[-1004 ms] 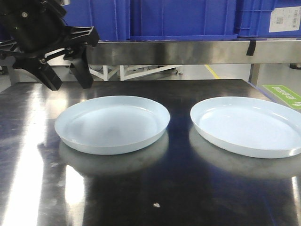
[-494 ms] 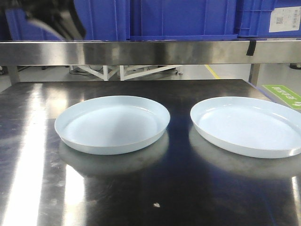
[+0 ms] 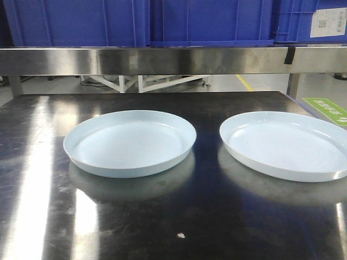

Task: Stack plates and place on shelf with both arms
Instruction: 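Open the left gripper and raise it away from the plate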

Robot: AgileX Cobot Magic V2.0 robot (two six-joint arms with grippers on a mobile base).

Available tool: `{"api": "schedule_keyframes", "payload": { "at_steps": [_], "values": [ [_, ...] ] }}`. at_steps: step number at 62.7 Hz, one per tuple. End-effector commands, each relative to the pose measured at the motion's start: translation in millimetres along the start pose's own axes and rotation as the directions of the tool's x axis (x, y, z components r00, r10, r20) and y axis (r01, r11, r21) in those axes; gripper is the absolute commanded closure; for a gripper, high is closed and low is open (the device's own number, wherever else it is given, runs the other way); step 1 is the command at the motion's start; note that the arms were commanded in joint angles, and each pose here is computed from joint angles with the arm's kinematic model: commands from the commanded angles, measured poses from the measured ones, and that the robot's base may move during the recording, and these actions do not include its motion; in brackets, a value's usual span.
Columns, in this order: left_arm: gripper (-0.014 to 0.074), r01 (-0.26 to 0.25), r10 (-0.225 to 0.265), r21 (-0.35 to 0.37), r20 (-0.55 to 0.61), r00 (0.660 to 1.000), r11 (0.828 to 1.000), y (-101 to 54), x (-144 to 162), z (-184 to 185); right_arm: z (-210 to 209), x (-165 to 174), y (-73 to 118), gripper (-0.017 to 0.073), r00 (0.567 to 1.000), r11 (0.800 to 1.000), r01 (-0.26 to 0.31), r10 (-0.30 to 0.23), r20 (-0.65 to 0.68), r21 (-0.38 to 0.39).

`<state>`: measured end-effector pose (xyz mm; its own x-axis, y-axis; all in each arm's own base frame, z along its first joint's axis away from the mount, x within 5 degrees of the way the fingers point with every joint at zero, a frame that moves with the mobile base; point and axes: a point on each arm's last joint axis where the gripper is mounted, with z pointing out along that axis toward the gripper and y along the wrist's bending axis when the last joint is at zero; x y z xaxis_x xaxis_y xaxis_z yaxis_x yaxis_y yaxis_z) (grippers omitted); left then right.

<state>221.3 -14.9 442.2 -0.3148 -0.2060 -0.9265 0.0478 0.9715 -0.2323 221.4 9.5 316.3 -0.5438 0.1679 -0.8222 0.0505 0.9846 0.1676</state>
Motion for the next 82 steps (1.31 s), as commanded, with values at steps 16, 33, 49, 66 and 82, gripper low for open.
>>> {"api": "schedule_keyframes", "payload": {
  "at_steps": [16, 33, 49, 66, 82],
  "values": [
    [0.0503, -0.056, 0.059, -0.042, 0.081, 0.995, 0.998, 11.1, 39.6, -36.2, -8.7, -20.2, 2.3, 0.0007, 0.992, 1.000, 0.011, -0.009, 0.128, -0.013],
    [0.0503, 0.016, -0.016, -0.026, 0.018, 1.000, 1.000, 24.6, 116.3, -38.4, -8.7, -20.1, 2.3, 0.0007, 0.992, 1.000, 0.011, -0.009, 0.127, -0.012],
    [0.0503, 0.021, -0.025, -0.051, -0.061, 0.998, 0.998, 35.6, 162.4, -36.2, -8.7, -20.1, 2.3, 0.0007, 0.992, 1.000, 0.011, -0.009, 0.127, -0.012],
    [0.0503, 0.012, -0.015, -0.057, -0.068, 0.998, 0.998, 37.3, 167.6, -34.8, -8.7, -20.1, 2.3, 0.0007, 0.992, 1.000, 0.011, -0.009, 0.127, -0.012],
    [0.0503, 0.012, -0.015, -0.057, -0.068, 0.998, 0.998, 37.3, 167.6, -34.8, -8.7, -20.1, 2.3, 0.0007, 0.992, 1.000, 0.011, -0.009, 0.127, -0.012]
  ]
}}
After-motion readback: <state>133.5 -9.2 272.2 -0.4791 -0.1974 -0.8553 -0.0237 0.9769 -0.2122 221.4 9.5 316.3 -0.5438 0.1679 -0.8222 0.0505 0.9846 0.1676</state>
